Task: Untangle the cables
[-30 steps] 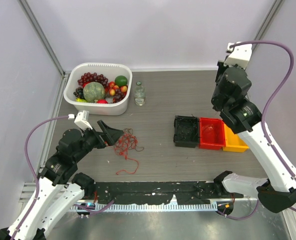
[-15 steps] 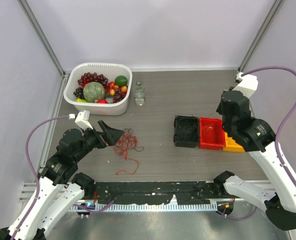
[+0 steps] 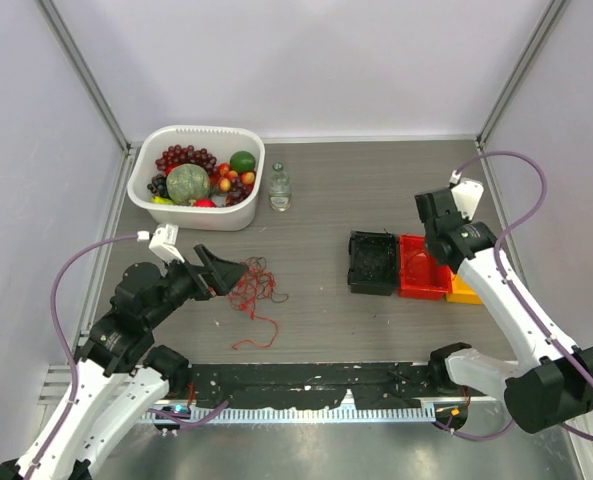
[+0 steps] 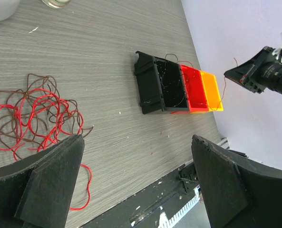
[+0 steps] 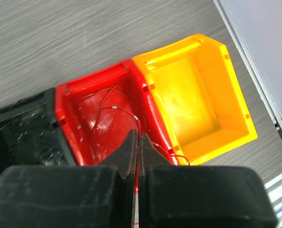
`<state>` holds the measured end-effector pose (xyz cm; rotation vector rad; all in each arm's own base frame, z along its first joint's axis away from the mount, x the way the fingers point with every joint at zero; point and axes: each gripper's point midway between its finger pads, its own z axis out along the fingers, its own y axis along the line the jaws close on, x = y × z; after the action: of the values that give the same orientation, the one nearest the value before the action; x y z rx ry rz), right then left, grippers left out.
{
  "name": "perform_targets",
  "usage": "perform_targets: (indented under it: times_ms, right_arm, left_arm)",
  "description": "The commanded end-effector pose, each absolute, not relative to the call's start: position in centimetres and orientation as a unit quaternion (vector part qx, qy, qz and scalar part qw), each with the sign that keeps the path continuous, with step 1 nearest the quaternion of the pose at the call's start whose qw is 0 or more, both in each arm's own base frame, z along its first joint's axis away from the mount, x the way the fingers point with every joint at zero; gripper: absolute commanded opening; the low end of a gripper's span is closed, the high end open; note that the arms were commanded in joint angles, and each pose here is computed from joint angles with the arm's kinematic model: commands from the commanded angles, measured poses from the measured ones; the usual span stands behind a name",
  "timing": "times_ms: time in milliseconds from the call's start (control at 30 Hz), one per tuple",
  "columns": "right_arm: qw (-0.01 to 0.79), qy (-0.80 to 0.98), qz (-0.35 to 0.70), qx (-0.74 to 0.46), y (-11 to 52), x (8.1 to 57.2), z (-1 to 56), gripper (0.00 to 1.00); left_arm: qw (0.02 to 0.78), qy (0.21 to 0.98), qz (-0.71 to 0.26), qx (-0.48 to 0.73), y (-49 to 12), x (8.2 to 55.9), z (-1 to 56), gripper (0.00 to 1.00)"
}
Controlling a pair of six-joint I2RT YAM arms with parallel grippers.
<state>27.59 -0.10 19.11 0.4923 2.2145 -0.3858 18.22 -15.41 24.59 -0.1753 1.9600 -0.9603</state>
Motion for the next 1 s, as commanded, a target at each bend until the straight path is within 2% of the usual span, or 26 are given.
perform_targets:
  times_ms: [0,167,300,400,733,867,967]
  right_arm:
    - [0.434,0.853,-0.125,0.262,-2.1,29.5,19.6,0.01]
    - [0.462,0.820,-0.150,0.304,-3.9,31.7,21.8,0.01]
    - [0.501,0.766,-0.216,0.339,-6.5,33.0,24.6,0.01]
    - [0.511,0.760,-0.226,0.332,-6.6,35.0,25.3,0.01]
    - [0.519,0.824,-0.053,0.220,0.8,37.1,20.0,0.01]
    - [0.498,0.842,0.014,0.209,3.2,36.2,17.3,0.01]
    - [0.463,0.855,0.018,0.233,3.2,34.3,14.7,0.01]
  left_arm:
    - [0.466,0.787,-0.397,-0.073,-15.3,18.1,25.2,1.00]
    - [0.465,0.786,-0.402,-0.069,-15.6,18.1,25.6,1.00]
    - [0.462,0.785,-0.408,-0.067,-15.9,18.2,25.7,1.00]
    - [0.461,0.784,-0.411,-0.065,-15.9,18.0,25.9,1.00]
    - [0.468,0.785,-0.401,-0.067,-15.4,17.8,25.3,1.00]
    - [0.461,0.789,-0.402,-0.062,-15.6,17.9,25.1,1.00]
    - [0.462,0.788,-0.401,-0.063,-15.5,17.8,25.1,1.00]
